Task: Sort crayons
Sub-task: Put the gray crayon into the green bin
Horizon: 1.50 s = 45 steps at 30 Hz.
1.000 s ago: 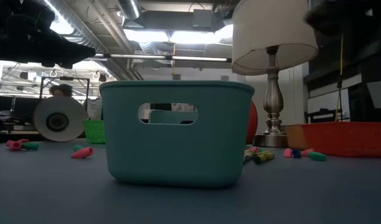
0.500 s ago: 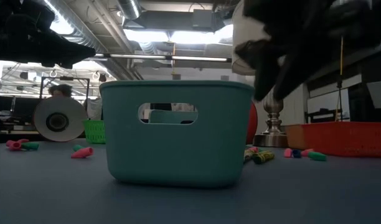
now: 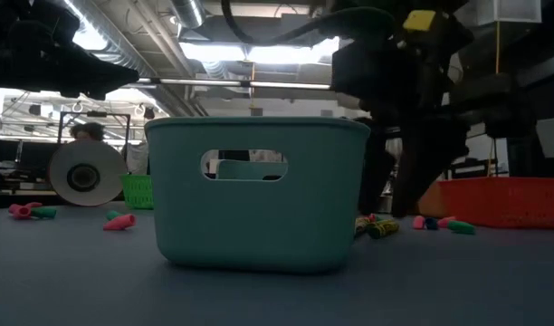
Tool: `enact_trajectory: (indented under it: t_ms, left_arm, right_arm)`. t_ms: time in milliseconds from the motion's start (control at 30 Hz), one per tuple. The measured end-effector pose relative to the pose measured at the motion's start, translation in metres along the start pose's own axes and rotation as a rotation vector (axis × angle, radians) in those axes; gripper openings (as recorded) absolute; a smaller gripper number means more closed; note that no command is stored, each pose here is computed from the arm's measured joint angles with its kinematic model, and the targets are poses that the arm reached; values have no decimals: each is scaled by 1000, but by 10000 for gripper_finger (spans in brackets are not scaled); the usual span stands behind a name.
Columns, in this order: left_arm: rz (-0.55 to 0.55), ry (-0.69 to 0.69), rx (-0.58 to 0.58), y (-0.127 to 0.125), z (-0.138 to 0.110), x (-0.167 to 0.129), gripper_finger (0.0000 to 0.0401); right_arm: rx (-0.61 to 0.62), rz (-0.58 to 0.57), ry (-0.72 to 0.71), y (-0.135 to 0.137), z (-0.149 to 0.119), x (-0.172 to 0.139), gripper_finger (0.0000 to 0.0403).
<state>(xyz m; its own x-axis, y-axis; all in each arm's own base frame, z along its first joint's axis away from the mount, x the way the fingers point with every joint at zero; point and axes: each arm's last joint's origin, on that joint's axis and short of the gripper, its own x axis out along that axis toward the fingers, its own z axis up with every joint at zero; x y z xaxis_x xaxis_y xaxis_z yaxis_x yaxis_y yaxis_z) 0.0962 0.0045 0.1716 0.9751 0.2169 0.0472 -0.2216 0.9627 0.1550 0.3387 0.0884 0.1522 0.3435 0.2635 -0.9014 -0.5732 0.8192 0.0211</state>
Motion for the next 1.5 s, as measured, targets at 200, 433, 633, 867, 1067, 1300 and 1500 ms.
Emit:
enact_trajectory:
  t_ms: [200,433,633,867,1067,1300,1500]
  left_arm:
    - [0,0,0,0,0,0,53]
    - [0,0,0,0,0,0,53]
    - [0,0,0,0,0,0,53]
    - [0,1,0,0,0,0,53]
    - [3,0,-1,0,0,0,53]
    - [4,0,0,0,0,0,53]
    - [5,0,0,0,0,0,53]
  right_arm:
    - [-22,-7,-23,-2,2,6,144]
    - [-25,-8,-22,-2,2,7,144]
    - [-6,-26,-32,-11,0,11,144]
    - [0,-17,-23,-12,-1,11,144]
    - [5,-12,11,-11,-4,11,144]
    - [18,7,77,-9,-11,11,144]
    - [20,-12,74,-9,-10,11,144]
